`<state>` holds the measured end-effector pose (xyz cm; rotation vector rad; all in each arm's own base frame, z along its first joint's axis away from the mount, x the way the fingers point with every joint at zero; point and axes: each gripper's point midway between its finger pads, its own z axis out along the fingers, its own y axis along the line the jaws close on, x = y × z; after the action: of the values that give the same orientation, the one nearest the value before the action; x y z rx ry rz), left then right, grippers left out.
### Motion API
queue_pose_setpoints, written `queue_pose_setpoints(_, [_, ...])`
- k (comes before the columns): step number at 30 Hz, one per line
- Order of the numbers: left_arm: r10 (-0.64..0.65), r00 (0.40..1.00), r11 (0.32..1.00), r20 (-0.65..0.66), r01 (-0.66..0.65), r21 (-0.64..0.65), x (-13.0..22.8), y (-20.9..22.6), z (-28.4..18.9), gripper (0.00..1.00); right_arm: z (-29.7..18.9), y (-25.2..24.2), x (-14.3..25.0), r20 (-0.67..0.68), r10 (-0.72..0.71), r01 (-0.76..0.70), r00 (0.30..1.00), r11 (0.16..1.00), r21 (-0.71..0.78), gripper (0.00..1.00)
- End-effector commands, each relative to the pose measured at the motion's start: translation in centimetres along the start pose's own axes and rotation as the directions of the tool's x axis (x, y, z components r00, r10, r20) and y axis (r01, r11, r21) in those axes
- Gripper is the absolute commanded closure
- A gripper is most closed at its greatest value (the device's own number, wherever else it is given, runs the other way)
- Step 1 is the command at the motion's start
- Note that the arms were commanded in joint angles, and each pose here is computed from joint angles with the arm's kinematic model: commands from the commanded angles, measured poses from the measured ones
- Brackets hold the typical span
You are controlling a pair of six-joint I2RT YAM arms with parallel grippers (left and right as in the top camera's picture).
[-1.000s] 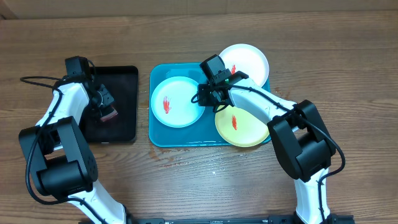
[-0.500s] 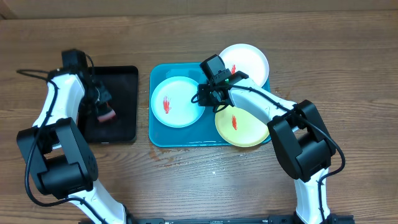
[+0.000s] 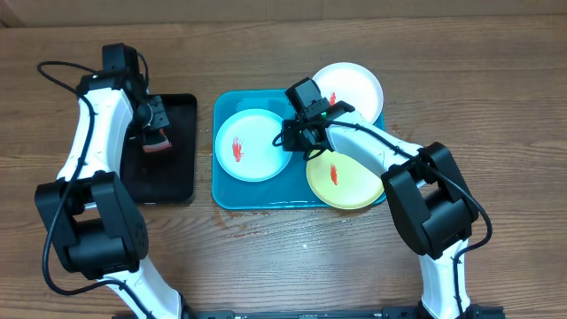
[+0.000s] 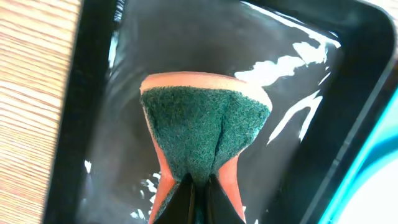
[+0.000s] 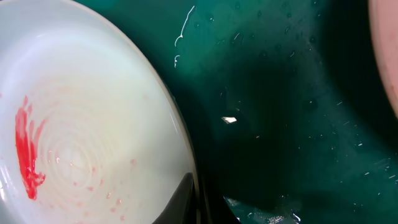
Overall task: Clean dirty plates on tray and stack at the side
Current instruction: 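Grasp the green sponge with the left gripper and lift it, then move the sponge with the left gripper onto the light-blue plate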
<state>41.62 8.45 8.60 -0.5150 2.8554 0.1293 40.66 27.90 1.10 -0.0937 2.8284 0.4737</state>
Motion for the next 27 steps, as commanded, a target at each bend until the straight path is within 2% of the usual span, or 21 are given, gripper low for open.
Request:
queue_pose_setpoints(1, [0.031,0.999,0.999,-0.014,-0.031,-0.045,0.3,0.8,0.9,0.96,-0.1,0.2,-0.4,0.002,-0.005,0.005,1.0,1.0,-0.006,0.96])
queue_pose_setpoints(4, [0.059,0.998,0.998,-0.019,-0.059,-0.011,0.4,0.1,0.9,0.96,-0.1,0.2,-0.4,0.003,-0.005,0.005,1.0,1.0,-0.006,0.96])
queue_pose_setpoints(10, [0.261,0.965,0.944,0.013,-0.258,0.207,0.9,-5.3,0.0,0.96,-0.1,0.2,-0.4,0.002,-0.004,0.004,1.0,1.0,-0.006,0.96])
queue_pose_setpoints(17, [0.367,0.93,0.895,0.03,-0.362,0.26,2.8,-11.2,-0.9,0.96,-0.1,0.5,0.2,-0.027,0.001,-0.002,1.0,1.0,-0.031,0.96])
queue_pose_setpoints(20, [0.363,0.931,0.897,0.045,-0.362,0.255,3.3,-13.5,-1.2,0.96,-0.2,0.5,0.6,-0.056,0.015,-0.018,0.998,0.998,-0.056,0.96])
queue_pose_setpoints(27, [0.266,0.964,0.949,0.03,-0.267,0.168,3.9,-16.0,0.8,0.96,-0.4,-0.6,0.7,-0.08,0.047,-0.05,0.996,0.998,-0.04,0.96])
